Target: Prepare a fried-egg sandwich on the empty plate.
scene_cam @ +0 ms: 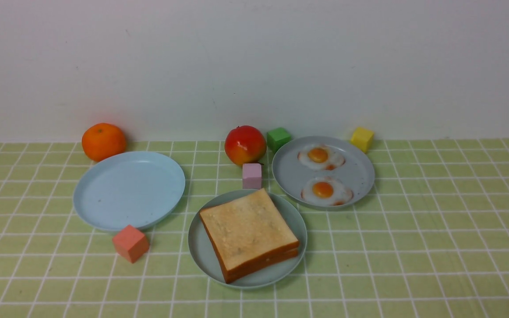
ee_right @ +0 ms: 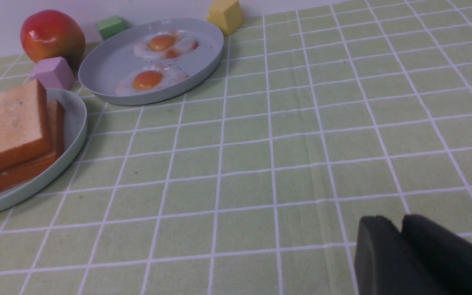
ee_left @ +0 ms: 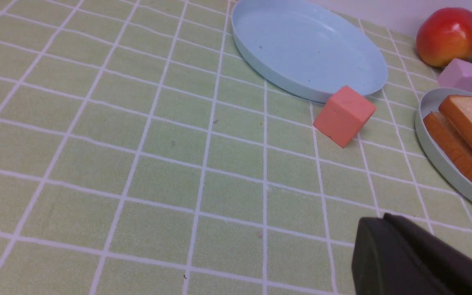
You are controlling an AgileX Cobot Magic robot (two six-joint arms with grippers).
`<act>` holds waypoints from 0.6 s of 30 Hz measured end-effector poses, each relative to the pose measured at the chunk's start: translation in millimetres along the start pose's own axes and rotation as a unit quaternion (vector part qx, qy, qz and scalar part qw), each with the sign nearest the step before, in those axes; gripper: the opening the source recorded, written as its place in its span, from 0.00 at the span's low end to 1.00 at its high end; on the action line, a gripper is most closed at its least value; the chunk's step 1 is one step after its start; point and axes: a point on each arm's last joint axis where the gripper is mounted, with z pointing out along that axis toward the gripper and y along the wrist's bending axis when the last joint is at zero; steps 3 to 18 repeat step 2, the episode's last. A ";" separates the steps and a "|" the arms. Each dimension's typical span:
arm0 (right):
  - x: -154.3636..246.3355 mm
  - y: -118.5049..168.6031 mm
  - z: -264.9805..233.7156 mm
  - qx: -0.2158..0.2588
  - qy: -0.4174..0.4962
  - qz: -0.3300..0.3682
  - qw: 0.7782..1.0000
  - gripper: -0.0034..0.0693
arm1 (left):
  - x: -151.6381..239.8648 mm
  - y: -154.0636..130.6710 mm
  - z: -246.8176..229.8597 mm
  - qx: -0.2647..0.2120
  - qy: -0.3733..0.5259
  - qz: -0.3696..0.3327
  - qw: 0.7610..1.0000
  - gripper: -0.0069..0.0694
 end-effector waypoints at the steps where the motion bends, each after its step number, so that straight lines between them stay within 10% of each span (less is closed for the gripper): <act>1: 0.0 0.0 0.0 0.000 0.000 0.000 1.000 0.19 | 0.0 0.0 0.0 0.000 0.000 0.000 1.000 0.07; 18: 0.0 0.0 0.0 0.000 0.000 0.000 1.000 0.19 | 0.0 0.0 0.0 0.000 0.000 0.000 1.000 0.07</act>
